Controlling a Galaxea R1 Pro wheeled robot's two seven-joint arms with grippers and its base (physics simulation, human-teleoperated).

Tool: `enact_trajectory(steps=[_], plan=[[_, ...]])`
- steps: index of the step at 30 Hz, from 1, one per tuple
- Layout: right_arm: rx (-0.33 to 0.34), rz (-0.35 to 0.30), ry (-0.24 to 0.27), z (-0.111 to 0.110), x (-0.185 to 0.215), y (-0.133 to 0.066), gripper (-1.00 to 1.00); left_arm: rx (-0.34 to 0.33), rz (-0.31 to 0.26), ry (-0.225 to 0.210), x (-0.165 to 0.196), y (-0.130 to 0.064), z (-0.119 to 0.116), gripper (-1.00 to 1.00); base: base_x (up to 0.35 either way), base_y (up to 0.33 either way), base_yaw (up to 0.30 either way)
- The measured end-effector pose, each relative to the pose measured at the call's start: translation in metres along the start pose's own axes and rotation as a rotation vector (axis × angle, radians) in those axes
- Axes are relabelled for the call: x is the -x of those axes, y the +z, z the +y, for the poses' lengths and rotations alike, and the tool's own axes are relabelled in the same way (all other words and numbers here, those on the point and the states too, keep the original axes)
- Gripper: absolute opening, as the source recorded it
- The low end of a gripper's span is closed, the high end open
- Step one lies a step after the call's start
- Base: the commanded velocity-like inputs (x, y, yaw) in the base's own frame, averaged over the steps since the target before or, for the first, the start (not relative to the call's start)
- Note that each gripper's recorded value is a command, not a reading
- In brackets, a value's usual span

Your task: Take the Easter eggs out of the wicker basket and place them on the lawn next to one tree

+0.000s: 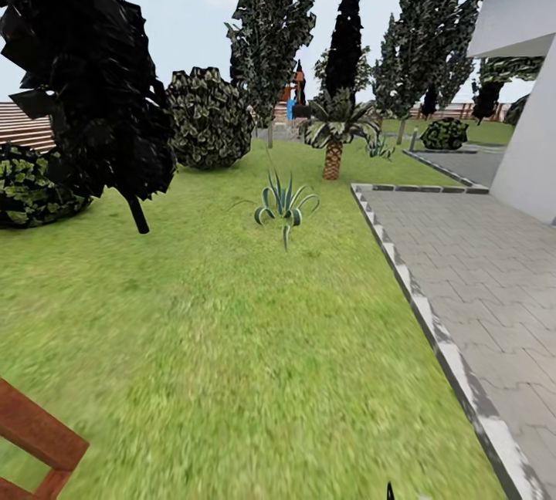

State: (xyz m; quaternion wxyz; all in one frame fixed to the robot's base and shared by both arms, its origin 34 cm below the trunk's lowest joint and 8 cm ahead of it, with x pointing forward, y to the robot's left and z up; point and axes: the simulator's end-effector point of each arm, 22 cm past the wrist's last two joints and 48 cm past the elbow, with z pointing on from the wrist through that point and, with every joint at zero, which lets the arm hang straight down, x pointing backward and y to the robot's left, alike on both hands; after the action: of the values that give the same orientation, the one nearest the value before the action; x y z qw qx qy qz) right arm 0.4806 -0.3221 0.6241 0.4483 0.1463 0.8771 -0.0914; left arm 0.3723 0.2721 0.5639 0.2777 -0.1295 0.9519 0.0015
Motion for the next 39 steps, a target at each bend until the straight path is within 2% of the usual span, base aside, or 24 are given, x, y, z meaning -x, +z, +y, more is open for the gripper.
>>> enact_trajectory(steps=[12,18,26,34,37,39], plan=[[-0.007,0.011,-0.006,-0.004,-0.006,0.0,1.0,0.006,0.019,0.001,-0.008,0.0,0.002,1.0,0.333,0.0,0.001],[-0.003,0.012,-0.01,-0.003,-0.007,0.0,1.0,0.011,-0.009,0.001,-0.002,0.0,0.006,1.0,0.333,0.0,0.003],[-0.004,0.012,-0.012,-0.004,-0.008,0.0,1.0,0.014,-0.012,-0.001,-0.001,0.001,0.008,1.0,0.333,0.0,0.0],[-0.023,0.126,-0.043,-0.018,-0.051,-0.023,1.0,0.017,-0.009,-0.003,0.0,-0.005,0.01,1.0,0.333,-0.033,0.0],[-0.042,0.22,-0.067,-0.031,-0.085,-0.046,1.0,0.025,0.022,-0.003,-0.016,-0.011,0.014,1.0,0.333,-0.088,0.0],[-0.044,0.234,-0.074,-0.033,-0.089,-0.051,1.0,0.028,0.017,-0.002,-0.018,-0.015,0.015,1.0,0.333,-0.092,0.0]])
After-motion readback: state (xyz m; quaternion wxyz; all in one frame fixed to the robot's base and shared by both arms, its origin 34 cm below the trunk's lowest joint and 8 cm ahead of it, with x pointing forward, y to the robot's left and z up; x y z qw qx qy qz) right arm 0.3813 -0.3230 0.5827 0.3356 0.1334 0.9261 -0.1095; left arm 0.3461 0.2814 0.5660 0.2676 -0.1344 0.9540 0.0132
